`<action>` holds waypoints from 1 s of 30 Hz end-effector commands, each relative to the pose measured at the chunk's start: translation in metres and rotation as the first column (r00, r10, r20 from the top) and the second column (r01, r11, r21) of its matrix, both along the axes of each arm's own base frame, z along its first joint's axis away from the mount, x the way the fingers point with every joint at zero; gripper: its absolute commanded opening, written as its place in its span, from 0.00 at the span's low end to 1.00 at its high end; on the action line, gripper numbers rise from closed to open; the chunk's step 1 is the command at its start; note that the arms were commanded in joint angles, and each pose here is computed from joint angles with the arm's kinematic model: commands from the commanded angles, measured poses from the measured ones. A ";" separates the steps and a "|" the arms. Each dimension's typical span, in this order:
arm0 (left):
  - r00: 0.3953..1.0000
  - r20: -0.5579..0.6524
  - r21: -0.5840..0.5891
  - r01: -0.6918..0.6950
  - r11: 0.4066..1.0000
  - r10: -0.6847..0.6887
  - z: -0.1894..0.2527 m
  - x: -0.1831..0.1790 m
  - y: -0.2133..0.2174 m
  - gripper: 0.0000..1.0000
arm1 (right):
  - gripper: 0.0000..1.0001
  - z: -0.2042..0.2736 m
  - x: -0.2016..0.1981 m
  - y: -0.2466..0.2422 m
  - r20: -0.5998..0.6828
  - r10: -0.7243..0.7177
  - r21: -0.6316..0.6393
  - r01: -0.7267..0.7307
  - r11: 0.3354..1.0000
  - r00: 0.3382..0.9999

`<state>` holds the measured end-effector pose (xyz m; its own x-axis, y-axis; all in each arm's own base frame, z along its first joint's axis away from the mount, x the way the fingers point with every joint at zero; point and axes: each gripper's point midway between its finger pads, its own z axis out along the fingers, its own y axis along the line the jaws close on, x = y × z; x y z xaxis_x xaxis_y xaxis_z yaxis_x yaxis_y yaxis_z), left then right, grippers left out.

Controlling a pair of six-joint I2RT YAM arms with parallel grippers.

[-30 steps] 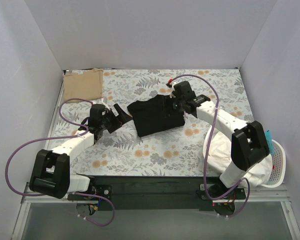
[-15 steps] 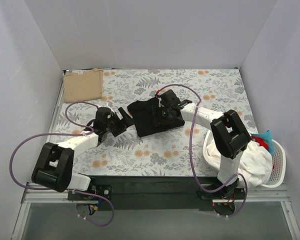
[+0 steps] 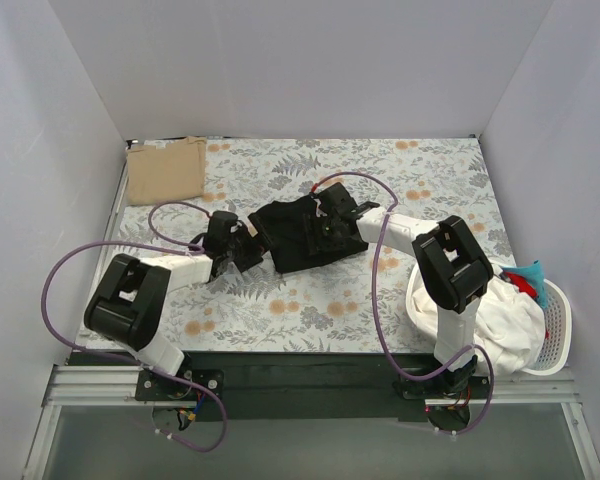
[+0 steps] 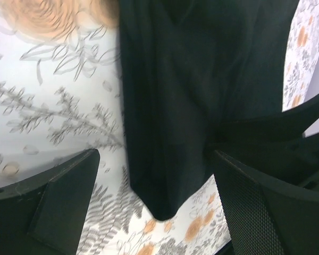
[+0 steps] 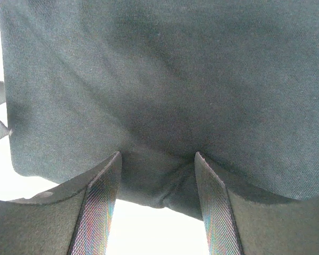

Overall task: Fold and stack the t-shirts
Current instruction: Neatly place the folded tshirt to the corner

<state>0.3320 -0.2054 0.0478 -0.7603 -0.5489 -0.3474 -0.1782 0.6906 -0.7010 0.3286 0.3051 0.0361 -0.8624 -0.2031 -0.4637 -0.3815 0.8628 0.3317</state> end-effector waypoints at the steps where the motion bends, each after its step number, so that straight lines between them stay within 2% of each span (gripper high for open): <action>1: 0.999 0.026 -0.005 -0.042 0.999 0.042 0.004 0.020 -0.005 0.86 | 0.64 -0.014 -0.002 -0.004 -0.016 -0.024 -0.023 0.023 0.999 1.000; 14: 0.995 -0.066 0.080 -0.072 0.994 0.077 -0.039 0.016 -0.024 0.72 | 0.64 -0.002 -0.003 -0.001 -0.003 -0.027 0.018 0.027 0.999 1.000; 16: 0.995 -0.061 0.095 -0.070 0.993 0.076 -0.043 0.020 -0.027 0.62 | 0.64 -0.001 -0.003 0.000 -0.003 -0.027 0.024 0.027 0.999 1.000; 17: 0.996 -0.064 0.103 -0.063 0.993 0.070 -0.046 0.019 -0.029 0.48 | 0.64 -0.002 -0.005 0.000 -0.008 -0.029 0.025 0.029 0.999 1.000; 18: 0.996 -0.062 0.104 -0.063 0.993 0.070 -0.046 0.020 -0.030 0.40 | 0.64 -0.001 -0.004 0.000 -0.006 -0.028 0.030 0.029 0.999 1.000; 19: 0.996 -0.061 0.111 -0.064 0.992 0.071 -0.047 0.022 -0.030 0.28 | 0.64 -0.002 -0.005 0.000 -0.009 -0.029 0.033 0.029 0.999 1.000; 23: 0.996 -0.059 0.146 -0.052 0.988 0.061 -0.049 0.027 -0.029 0.00 | 0.64 -0.001 -0.008 0.000 -0.014 -0.028 0.045 0.028 0.999 1.000; 26: 0.998 -0.023 0.208 -0.055 0.976 0.061 -0.046 0.036 -0.022 0.00 | 0.64 0.003 -0.011 0.000 -0.010 -0.024 0.052 0.024 0.998 1.000; 30: 0.999 0.051 0.318 0.003 0.948 -0.020 -0.029 0.052 -0.018 0.00 | 0.66 0.015 -0.015 -0.005 0.017 -0.013 0.060 0.012 0.998 1.000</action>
